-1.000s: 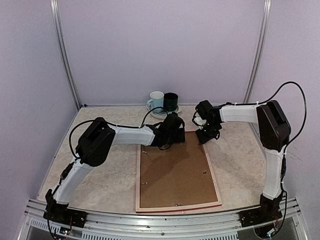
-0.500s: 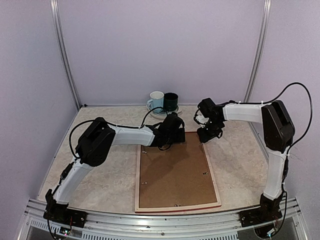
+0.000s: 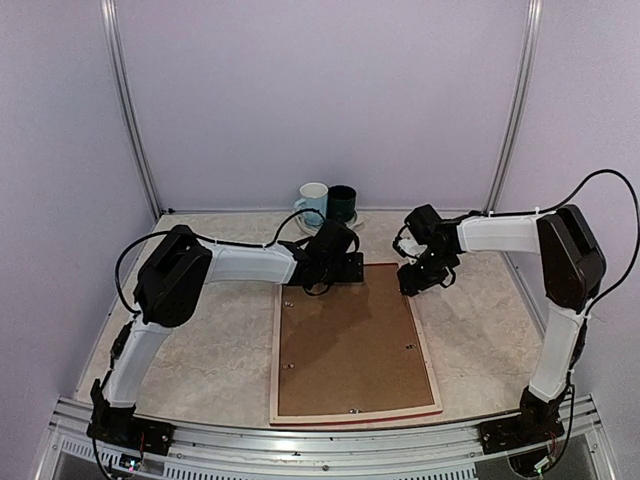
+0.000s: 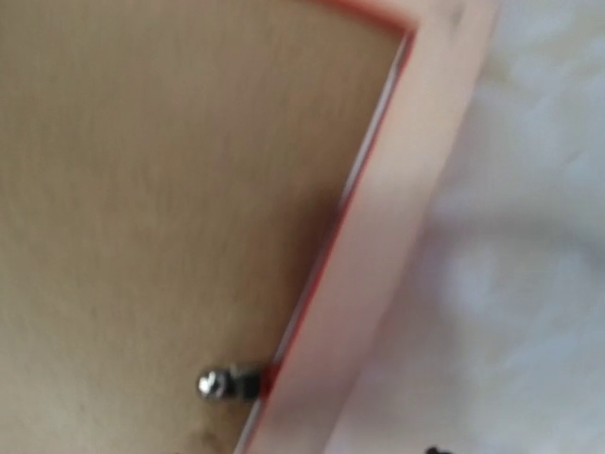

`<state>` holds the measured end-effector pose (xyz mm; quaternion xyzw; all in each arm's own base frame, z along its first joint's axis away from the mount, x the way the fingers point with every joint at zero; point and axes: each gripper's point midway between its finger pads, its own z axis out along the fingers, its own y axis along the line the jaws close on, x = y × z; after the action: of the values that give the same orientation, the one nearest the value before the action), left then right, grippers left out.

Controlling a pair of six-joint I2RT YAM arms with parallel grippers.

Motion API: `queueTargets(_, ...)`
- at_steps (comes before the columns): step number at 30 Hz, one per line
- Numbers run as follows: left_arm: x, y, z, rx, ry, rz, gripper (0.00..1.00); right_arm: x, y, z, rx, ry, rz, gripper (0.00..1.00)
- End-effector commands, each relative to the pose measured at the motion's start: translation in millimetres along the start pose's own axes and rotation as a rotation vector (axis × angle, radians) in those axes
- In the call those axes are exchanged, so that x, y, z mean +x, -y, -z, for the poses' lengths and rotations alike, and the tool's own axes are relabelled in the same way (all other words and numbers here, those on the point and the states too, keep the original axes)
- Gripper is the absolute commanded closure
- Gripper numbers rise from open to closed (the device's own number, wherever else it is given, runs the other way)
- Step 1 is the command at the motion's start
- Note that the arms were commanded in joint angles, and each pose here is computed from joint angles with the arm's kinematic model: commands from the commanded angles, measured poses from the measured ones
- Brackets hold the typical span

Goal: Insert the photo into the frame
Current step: Press the fastener onto the backboard.

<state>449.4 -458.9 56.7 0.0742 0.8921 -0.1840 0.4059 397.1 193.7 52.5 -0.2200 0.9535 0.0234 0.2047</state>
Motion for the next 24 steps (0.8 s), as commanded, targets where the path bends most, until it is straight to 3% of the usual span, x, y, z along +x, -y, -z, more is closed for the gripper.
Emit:
queueTargets(1, -31, 19, 46, 0.044, 0.040, -0.051, 0.19, -3, -2, 12, -0.045, 0.057, -0.035, 0.46)
queueTargets(4, -31, 25, 62, 0.049, 0.050, -0.096, 0.14, 0, -2, 12, -0.047, 0.071, -0.049, 0.45)
queueTargets(12, -23, 71, 51, 0.265, 0.017, -0.189, 0.08, -11, -2, 24, -0.068, 0.150, -0.053, 0.26)
queueTargets(18, -5, 79, 30, 0.317, -0.021, -0.148, 0.12, -14, 11, 25, -0.002, 0.147, -0.093, 0.24)
queueTargets(24, 3, 70, 22, 0.346, -0.001, -0.097, 0.22, -22, 20, 15, 0.028, 0.142, -0.170, 0.26)
